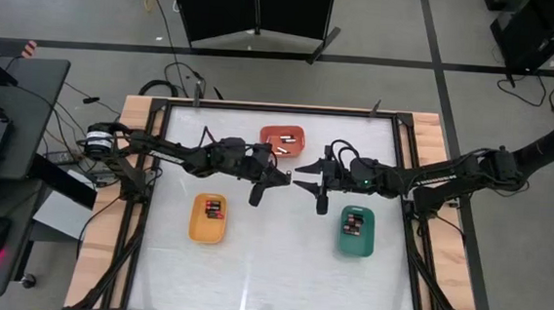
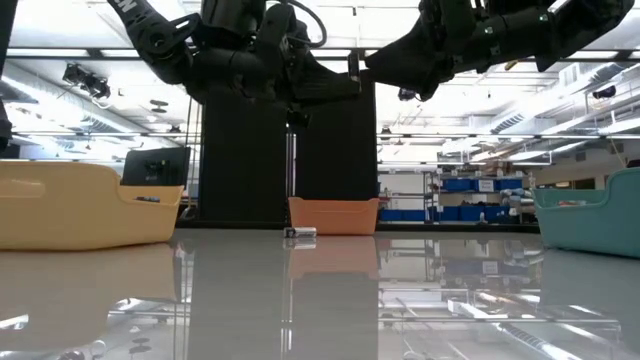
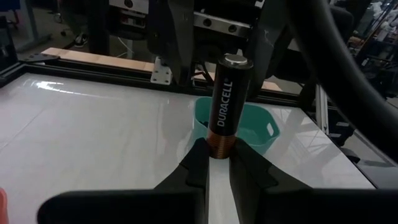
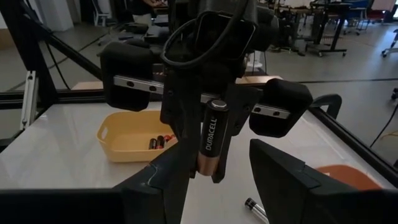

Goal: Sort batteries
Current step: Put the brown battery into the green bin

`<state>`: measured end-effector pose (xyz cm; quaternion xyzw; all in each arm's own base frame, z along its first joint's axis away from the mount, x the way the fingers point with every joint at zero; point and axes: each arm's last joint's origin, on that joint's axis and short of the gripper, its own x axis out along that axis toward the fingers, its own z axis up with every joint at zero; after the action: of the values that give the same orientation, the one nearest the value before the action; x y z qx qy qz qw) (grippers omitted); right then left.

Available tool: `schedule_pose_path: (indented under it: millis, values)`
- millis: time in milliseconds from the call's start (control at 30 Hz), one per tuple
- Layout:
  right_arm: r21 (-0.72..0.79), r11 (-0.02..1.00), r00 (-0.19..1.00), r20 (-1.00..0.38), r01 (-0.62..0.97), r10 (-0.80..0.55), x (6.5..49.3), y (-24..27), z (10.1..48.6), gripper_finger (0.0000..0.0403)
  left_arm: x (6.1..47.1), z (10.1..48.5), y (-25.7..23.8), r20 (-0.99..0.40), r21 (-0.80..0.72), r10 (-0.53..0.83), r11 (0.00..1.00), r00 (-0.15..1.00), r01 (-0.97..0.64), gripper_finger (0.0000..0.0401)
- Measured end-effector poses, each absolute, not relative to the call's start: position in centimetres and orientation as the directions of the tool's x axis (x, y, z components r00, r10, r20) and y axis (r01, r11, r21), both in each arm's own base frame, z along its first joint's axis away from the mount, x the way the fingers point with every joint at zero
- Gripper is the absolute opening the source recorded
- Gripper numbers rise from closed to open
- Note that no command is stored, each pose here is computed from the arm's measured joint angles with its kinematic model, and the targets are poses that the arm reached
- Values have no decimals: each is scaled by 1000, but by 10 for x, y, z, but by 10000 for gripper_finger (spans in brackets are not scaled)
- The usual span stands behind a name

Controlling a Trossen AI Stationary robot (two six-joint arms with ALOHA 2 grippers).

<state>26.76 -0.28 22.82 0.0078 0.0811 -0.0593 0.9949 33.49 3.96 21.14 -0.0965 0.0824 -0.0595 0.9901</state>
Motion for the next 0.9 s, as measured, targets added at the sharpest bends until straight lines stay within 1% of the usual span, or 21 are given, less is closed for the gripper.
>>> schedule_pose_path:
  millis: [900]
  values:
    - [0, 993, 974, -192, 120, -118, 267, -3, 225, 177, 335, 210, 35, -165, -187, -144, 976, 976, 113, 44]
